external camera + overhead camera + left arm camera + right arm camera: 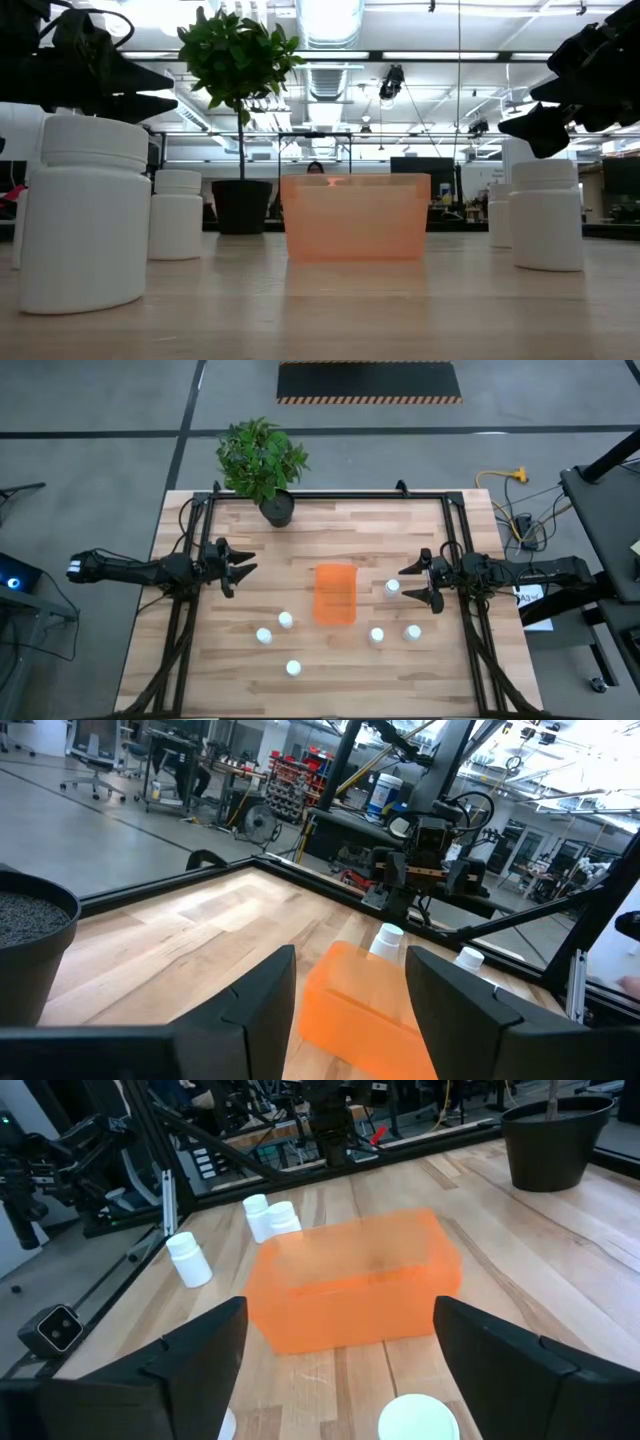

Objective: Pick and place pill bottles into a basket

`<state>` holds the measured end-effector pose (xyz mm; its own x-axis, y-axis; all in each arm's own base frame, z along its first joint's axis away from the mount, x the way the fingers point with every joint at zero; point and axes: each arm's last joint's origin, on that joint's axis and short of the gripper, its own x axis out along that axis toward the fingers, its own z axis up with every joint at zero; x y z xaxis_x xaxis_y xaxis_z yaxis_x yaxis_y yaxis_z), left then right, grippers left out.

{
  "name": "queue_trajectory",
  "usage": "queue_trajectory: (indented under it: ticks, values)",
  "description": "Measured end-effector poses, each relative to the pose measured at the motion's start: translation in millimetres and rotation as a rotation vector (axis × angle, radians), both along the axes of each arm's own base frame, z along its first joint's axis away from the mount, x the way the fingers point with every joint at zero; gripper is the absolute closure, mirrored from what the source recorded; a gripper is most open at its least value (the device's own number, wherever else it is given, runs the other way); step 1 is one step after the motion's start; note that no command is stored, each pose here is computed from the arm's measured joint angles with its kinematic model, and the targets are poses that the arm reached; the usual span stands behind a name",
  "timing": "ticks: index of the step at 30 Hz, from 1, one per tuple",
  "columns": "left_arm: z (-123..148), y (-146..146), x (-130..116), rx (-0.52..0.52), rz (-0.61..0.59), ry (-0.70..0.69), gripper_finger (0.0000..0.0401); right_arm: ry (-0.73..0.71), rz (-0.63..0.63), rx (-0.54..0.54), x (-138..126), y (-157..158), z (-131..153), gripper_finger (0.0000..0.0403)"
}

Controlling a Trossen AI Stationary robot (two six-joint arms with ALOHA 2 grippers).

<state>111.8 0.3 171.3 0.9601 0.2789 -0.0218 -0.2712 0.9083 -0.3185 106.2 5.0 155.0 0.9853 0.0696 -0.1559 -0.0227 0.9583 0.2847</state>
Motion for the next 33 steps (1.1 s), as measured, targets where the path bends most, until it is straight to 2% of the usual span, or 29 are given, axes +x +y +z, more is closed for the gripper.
queue_trajectory:
  ticks: [33]
  values:
    - [0.0,0.0,0.0,0.000,0.000,0.000,0.0228,0.000,0.000,0.000,0.0,0.0,-0.1,0.0092]
